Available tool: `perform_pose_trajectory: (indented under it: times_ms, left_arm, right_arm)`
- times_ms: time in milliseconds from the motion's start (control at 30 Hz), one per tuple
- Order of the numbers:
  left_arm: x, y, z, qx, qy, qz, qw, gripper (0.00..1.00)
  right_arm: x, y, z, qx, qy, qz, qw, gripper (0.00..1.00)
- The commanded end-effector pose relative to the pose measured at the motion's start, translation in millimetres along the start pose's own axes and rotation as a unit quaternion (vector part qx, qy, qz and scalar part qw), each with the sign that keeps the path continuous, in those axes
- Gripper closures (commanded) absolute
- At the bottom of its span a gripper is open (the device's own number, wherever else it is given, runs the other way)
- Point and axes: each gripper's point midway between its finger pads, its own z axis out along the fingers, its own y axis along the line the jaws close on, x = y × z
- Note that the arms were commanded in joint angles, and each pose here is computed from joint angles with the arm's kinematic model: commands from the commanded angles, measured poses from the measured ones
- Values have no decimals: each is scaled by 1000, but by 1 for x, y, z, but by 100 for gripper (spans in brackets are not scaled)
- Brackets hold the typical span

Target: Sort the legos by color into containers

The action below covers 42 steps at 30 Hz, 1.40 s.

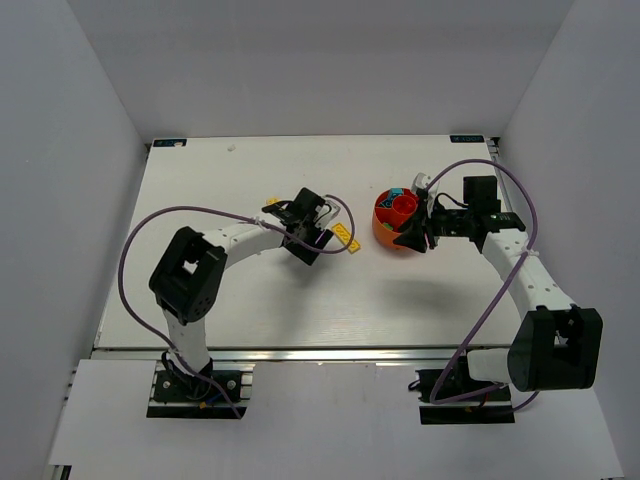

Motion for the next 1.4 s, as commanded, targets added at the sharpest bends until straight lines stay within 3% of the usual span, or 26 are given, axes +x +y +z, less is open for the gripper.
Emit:
perform_pose_trajectory:
  times_ms: [0, 433, 533, 667, 700, 800, 867, 967, 1000, 1067, 1100, 1200, 1367]
  left_arm:
    - [-28, 14, -8, -39, -38, 1, 999, 22]
    - [-56, 11, 26, -29, -29, 15, 999, 28]
    - [-55, 14, 26, -28, -28, 8, 999, 38]
    - [-59, 15, 19, -31, -37, 1, 999, 68]
    - [-61, 16, 16, -31, -41, 0, 999, 79]
    - [-74, 10, 2, -25, -64, -5, 998, 90]
    - [-87, -3, -20, 9, -98, -11, 995, 93]
    - [-109, -37, -66, 114, -188, -23, 975, 97]
    - [-129, -44, -84, 138, -246, -32, 959, 97]
    - [-139, -58, -109, 186, -298, -63, 934, 100]
    - [-147, -68, -126, 220, -338, -68, 913, 100]
    - [-163, -88, -141, 295, -363, -119, 876, 100]
    - [-186, -108, -128, 381, -333, -228, 832, 100]
  right_arm:
    - [-12, -5, -1, 5, -11, -18, 1000, 53]
    - [-15, -4, -2, 6, -12, -21, 1000, 53]
    - [-14, -5, -3, 8, -12, -21, 1000, 53]
    - [-13, -5, -1, 5, -11, -20, 1000, 53]
    - [-13, -5, -1, 5, -11, -19, 1000, 54]
    - [-13, -6, -1, 8, -10, -19, 1000, 54]
    - [-12, -6, -1, 9, -9, -15, 1000, 56]
    - [-15, -14, 0, 30, -11, -7, 999, 62]
    - [-14, -22, -2, 51, -7, 0, 999, 75]
    - [-14, -32, -5, 86, -6, 16, 996, 97]
    - [-16, -45, -9, 125, -5, 29, 992, 100]
    - [-16, -68, -20, 201, -6, 55, 978, 100]
    - [-28, -83, -40, 285, -33, 65, 956, 100]
